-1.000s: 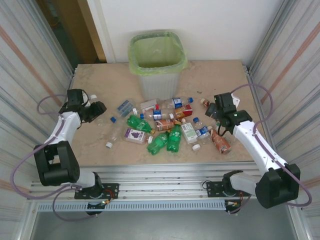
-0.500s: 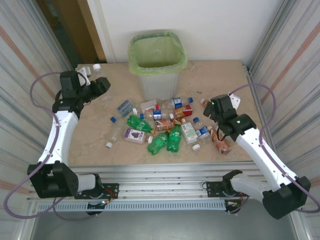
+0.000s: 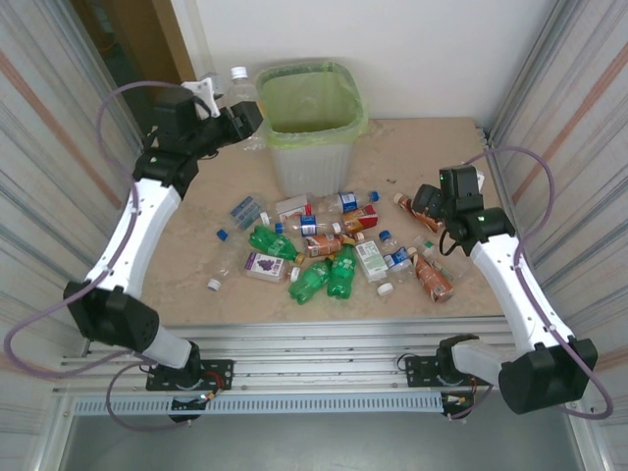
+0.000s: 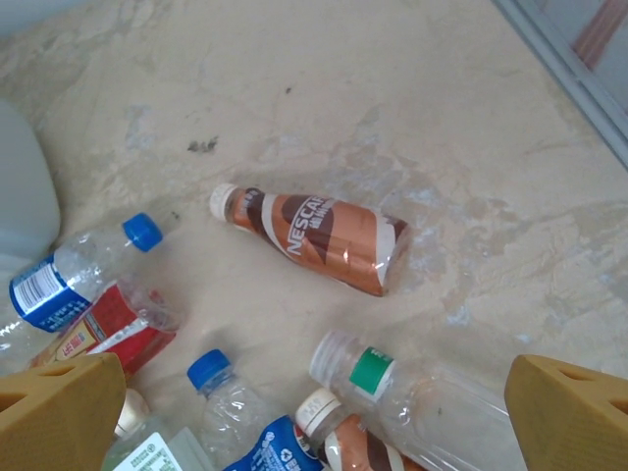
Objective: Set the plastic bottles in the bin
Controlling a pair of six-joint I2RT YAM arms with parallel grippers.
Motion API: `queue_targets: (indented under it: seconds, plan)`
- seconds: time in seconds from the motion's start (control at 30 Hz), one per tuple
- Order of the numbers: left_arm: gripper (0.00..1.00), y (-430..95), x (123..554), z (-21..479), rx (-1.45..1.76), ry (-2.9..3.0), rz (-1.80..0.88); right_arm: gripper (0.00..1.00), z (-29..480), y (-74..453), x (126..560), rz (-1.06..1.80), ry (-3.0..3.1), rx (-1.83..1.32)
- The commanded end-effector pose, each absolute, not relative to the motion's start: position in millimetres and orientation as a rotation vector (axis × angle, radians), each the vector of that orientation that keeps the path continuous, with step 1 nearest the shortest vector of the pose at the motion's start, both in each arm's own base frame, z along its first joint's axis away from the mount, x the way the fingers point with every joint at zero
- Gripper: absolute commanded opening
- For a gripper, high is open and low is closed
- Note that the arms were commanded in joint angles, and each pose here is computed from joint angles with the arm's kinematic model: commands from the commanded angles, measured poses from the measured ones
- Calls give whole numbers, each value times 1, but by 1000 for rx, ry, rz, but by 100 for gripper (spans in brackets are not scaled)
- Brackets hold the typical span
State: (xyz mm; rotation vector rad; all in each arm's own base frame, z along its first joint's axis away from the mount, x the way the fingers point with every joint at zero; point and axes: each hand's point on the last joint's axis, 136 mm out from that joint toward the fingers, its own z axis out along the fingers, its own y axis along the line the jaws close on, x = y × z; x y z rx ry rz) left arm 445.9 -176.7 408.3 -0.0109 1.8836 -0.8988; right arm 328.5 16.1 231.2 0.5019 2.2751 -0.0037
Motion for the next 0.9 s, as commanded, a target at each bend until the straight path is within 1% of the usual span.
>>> queue_targets:
  seconds: [0.0, 0.13, 0.3, 0.43, 0.53, 0.87]
  plan:
    - [38, -186, 460, 438, -10, 1787, -910, 98, 240, 21, 338, 24, 2255, 441]
    - [39, -199, 479, 450, 20, 1740, -930, 98, 236, 20, 336, 26, 2243, 445]
    - [38, -209, 508, 440, 55, 1750, -934, 98, 240, 17, 334, 25, 2221, 506]
    - [39, -219, 523, 443, 96, 1733, -977, 98, 247, 17, 338, 29, 2211, 521]
    - [39, -226, 535, 444, 125, 1712, -951, 98, 246, 14, 340, 7, 2220, 543]
    - [42, -237, 567, 399, 184, 1820, -753, 98, 251, 11, 347, -36, 2243, 569]
